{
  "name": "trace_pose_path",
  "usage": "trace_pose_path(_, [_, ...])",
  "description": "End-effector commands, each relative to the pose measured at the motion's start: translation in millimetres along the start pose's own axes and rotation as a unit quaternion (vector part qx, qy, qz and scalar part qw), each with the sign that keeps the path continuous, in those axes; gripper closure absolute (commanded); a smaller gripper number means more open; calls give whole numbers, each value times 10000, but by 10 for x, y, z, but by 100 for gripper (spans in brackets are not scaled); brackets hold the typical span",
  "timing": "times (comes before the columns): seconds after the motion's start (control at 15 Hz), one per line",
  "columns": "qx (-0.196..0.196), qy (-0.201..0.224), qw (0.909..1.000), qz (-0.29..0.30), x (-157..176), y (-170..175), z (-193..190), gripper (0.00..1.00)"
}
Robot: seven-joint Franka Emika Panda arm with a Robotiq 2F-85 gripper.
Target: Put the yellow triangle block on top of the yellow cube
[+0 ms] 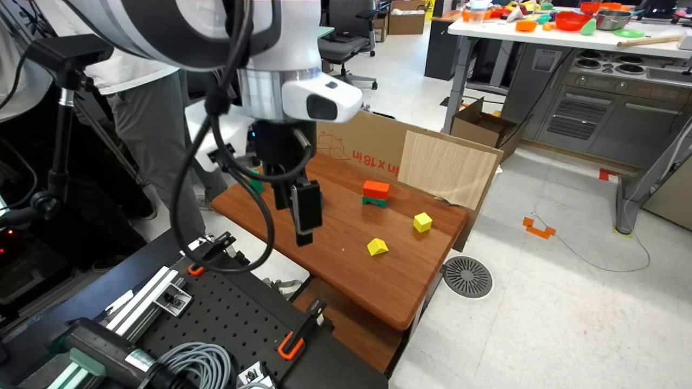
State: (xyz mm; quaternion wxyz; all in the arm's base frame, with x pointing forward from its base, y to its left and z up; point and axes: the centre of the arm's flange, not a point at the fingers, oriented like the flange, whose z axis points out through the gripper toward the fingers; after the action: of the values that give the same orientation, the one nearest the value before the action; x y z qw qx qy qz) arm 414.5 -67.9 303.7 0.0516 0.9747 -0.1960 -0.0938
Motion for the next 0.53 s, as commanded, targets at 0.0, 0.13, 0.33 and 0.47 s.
trace_pose_path(0.0, [309,192,9982,484,323,-72,552,0])
trace_pose_path(0.13, [379,256,9961,752,503,-120,886,0])
trace_pose_path(0.33, [461,370,9941,913,702,-156,1283,0])
trace_pose_path(0.47, [515,339,9933,978,802,-180,1498,0])
